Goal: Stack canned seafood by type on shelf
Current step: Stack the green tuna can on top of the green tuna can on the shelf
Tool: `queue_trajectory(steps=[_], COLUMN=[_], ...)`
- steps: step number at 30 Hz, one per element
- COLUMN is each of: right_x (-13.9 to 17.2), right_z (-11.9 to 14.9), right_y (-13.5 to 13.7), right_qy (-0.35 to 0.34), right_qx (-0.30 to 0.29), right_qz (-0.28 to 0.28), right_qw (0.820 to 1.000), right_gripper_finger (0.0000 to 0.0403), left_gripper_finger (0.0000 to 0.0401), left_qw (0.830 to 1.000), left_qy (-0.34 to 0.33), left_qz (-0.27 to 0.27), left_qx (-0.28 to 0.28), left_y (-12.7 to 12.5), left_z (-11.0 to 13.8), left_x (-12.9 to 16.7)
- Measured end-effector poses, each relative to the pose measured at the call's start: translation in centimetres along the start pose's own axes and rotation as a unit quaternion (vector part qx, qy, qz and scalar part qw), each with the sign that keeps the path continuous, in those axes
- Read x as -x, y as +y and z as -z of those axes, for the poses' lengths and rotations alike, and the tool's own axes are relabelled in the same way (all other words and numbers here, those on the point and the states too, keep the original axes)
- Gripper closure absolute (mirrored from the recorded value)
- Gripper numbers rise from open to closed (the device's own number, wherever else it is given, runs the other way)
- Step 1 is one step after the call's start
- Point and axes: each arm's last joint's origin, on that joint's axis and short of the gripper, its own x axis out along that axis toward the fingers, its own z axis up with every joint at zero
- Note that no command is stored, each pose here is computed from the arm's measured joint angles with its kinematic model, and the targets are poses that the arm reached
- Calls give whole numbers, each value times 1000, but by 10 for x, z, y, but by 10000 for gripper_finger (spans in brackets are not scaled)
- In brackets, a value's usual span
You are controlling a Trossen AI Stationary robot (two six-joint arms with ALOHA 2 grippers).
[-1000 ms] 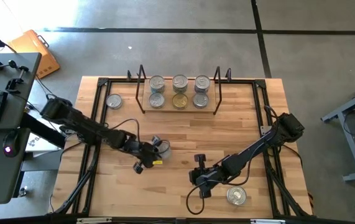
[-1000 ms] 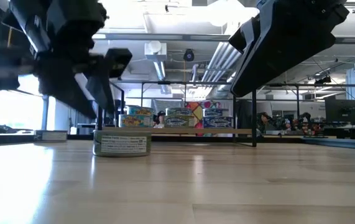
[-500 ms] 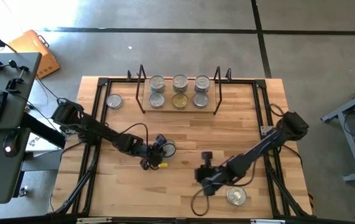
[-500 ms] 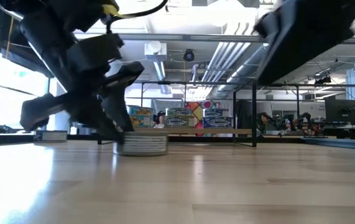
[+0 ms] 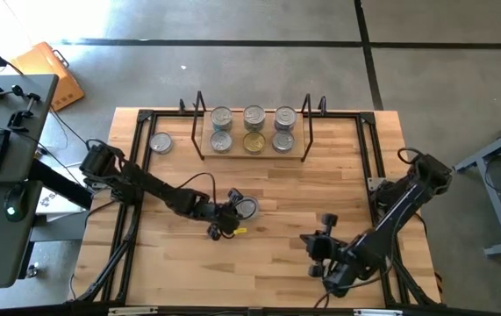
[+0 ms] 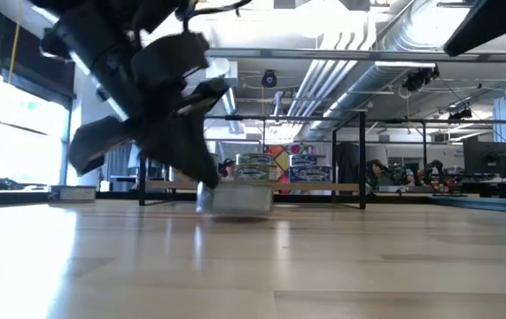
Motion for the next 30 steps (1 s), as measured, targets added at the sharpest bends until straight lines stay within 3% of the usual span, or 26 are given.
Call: queue_trajectory(steps=[14,23,30], right_x=[4,4,4], right_z=[9,10,10], right_y=[1,0,0], right_qy=[-1,1,-1], right_qx=[-22,-18,-17], right_qz=[23,25,26], right_qw=[999,1000,999], right_gripper_finger=[399,399,399], left_gripper_finger=[401,401,401], left_qw=[997,995,979], left_qy=[52,39,44], left_qz=[-30,-97,-189], left_qx=[-47,-7,54], left_y=[52,95,135], left_z=[-14,-19,-1], left_x=[17,25,22])
